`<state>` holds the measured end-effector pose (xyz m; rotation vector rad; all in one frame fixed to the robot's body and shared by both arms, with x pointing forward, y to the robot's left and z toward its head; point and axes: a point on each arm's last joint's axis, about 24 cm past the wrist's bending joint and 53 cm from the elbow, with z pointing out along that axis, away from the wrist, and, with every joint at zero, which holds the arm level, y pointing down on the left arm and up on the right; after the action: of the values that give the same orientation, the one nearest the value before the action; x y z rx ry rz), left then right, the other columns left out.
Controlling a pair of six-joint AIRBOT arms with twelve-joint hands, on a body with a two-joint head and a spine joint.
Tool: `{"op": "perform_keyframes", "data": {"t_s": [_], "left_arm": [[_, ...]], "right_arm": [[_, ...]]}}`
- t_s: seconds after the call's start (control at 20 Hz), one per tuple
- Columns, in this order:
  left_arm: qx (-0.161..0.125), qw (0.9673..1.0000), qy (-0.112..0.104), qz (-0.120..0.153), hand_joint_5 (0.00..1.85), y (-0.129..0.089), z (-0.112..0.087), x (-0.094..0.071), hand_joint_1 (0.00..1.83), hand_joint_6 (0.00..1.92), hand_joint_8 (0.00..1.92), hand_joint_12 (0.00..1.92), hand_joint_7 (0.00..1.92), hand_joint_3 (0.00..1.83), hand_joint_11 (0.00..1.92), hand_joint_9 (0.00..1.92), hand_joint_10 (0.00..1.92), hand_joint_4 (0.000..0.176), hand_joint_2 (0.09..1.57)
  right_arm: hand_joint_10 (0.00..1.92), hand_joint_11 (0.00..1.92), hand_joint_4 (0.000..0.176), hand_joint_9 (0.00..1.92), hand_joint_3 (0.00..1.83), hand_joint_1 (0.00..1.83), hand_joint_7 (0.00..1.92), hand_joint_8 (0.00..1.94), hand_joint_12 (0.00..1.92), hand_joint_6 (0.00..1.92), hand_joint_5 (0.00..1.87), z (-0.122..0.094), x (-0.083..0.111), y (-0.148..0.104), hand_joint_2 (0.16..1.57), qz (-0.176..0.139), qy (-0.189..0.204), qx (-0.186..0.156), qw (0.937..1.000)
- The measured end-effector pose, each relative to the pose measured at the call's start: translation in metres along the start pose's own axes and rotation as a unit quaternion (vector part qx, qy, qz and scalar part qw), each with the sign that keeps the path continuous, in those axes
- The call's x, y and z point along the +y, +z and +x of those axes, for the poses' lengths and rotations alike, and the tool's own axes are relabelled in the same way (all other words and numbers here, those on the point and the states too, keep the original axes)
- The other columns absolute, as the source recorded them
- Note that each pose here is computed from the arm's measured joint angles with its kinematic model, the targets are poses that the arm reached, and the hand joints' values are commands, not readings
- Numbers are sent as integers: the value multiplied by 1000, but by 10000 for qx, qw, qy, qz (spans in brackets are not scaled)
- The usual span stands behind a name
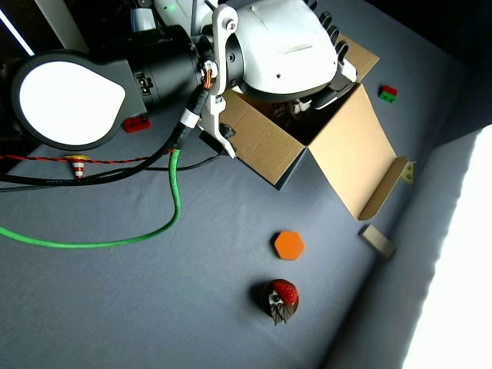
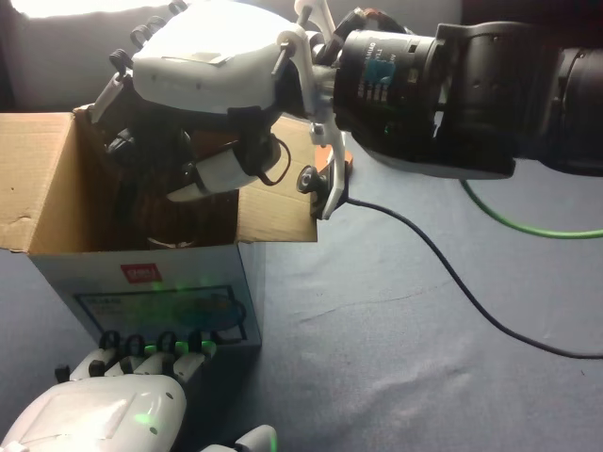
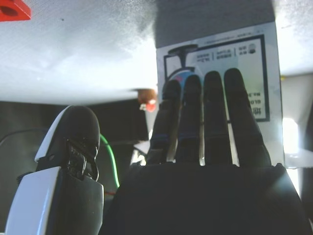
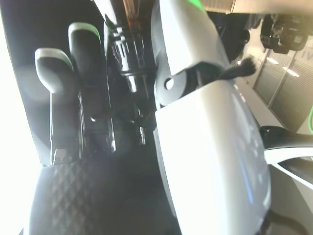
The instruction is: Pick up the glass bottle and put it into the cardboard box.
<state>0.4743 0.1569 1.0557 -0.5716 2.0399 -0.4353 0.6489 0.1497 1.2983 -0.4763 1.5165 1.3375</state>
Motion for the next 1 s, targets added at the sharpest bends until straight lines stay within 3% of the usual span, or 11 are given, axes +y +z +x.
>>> {"op": "perform_keyframes", "data": {"t_s": [0.2, 1.0], "left_arm": [[5, 10000, -5, 3, 153, 0, 0, 0, 0, 1, 1, 637, 193, 2, 0, 184, 1, 0, 1262], [-5, 9998, -55, 173, 153, 2, -1, -7, 0, 0, 1, 640, 194, 2, 0, 183, 0, 0, 1265]], "right_arm": [[1454, 570, 13, 816, 3, 1200, 955, 1112, 1881, 1195, 863, 3, -4, 4, 1155, 143, -207, -8, 9997], [1455, 575, 9, 816, 4, 1201, 956, 1118, 1882, 1198, 857, 14, -8, 8, 1156, 263, -326, 127, 9990]]}}
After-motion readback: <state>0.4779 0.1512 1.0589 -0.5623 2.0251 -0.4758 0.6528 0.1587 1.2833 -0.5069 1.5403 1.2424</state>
